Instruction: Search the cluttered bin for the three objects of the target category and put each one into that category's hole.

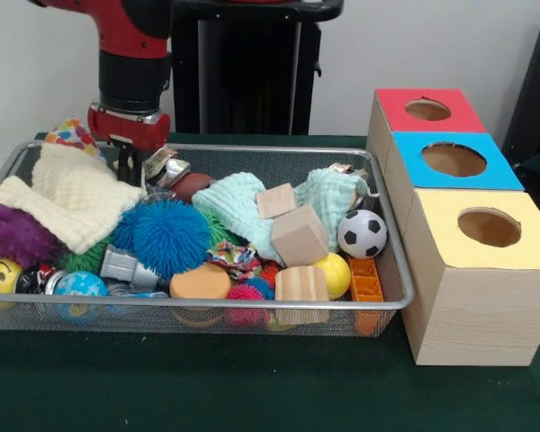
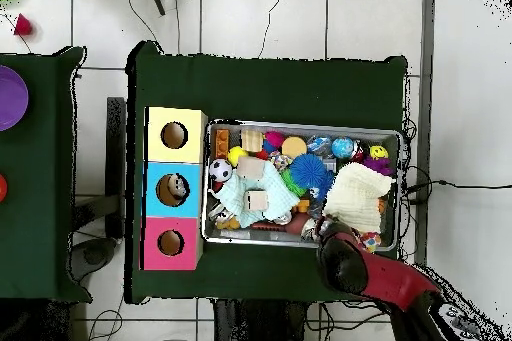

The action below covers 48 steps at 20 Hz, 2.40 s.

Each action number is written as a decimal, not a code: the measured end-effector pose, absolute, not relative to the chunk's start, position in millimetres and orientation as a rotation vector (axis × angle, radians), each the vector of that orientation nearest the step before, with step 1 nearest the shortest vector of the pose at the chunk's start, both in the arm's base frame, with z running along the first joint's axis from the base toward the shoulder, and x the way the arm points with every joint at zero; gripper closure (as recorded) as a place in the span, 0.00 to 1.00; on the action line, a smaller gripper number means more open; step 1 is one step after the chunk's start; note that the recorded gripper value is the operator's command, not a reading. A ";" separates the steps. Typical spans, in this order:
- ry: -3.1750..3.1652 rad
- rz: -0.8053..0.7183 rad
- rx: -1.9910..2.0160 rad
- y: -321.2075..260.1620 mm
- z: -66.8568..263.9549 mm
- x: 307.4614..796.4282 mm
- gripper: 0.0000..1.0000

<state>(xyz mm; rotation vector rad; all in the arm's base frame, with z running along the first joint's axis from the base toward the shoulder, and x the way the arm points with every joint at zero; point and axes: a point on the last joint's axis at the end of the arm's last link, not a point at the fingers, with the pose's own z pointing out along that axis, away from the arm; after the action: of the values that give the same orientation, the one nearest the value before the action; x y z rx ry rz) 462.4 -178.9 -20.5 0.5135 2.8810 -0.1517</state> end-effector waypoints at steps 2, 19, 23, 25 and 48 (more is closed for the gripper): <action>2.883 -0.154 0.495 -174.5 -19.9 464.3 1.00; 2.856 -0.142 0.315 -57.2 48.6 519.1 1.00; 2.851 -0.130 0.316 -33.5 60.6 526.8 1.00; 2.851 -0.127 0.316 -24.8 65.0 528.7 1.00; 2.929 -0.165 0.367 68.0 160.6 509.7 1.00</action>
<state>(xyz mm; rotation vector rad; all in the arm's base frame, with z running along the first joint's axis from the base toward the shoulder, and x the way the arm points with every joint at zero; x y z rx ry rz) 509.7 68.0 160.6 0.3665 2.9289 -0.1654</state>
